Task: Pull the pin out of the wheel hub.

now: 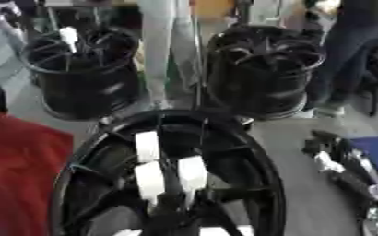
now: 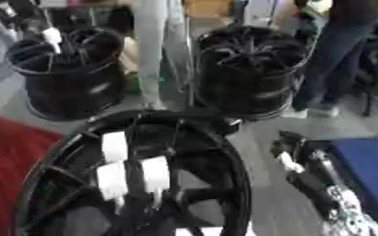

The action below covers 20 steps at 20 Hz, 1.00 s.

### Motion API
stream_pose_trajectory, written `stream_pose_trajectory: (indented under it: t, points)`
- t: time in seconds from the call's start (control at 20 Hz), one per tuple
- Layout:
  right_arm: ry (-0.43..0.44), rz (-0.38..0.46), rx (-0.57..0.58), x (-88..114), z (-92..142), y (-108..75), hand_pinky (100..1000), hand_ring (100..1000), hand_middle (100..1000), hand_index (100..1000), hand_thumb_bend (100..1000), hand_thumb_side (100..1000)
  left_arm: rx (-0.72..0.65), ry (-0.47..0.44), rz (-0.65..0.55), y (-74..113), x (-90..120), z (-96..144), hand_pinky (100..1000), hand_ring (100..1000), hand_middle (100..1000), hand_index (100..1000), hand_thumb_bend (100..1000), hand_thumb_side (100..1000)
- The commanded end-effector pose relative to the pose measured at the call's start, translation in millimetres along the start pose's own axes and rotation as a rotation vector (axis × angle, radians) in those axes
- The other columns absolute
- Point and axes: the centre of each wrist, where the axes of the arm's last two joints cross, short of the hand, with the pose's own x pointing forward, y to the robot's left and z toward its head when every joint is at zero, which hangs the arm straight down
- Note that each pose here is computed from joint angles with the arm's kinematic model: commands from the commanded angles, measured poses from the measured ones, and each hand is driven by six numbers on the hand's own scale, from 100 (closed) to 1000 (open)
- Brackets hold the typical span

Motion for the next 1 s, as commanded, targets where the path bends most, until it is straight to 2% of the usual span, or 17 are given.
stream_pose_trajectory:
  t: [0.05,0.35,1.0]
  points:
    - [-0.065,0.062,0.010,20.4,-4.3,-7.5,935,757,693,817,100,314,0.012,-0.056,-0.019,9.9,13.0,-10.6,712,549,488,713,502,519]
    - [-0.104,0.103,0.004,29.1,-5.7,-12.1,934,762,697,819,100,296,0.014,-0.087,-0.015,15.2,20.2,-15.5,713,549,487,713,502,517]
    - [-0.140,0.132,0.032,32.8,-8.3,-14.3,933,764,699,820,100,287,0.009,-0.100,-0.007,17.4,24.2,-17.5,712,548,486,712,501,517]
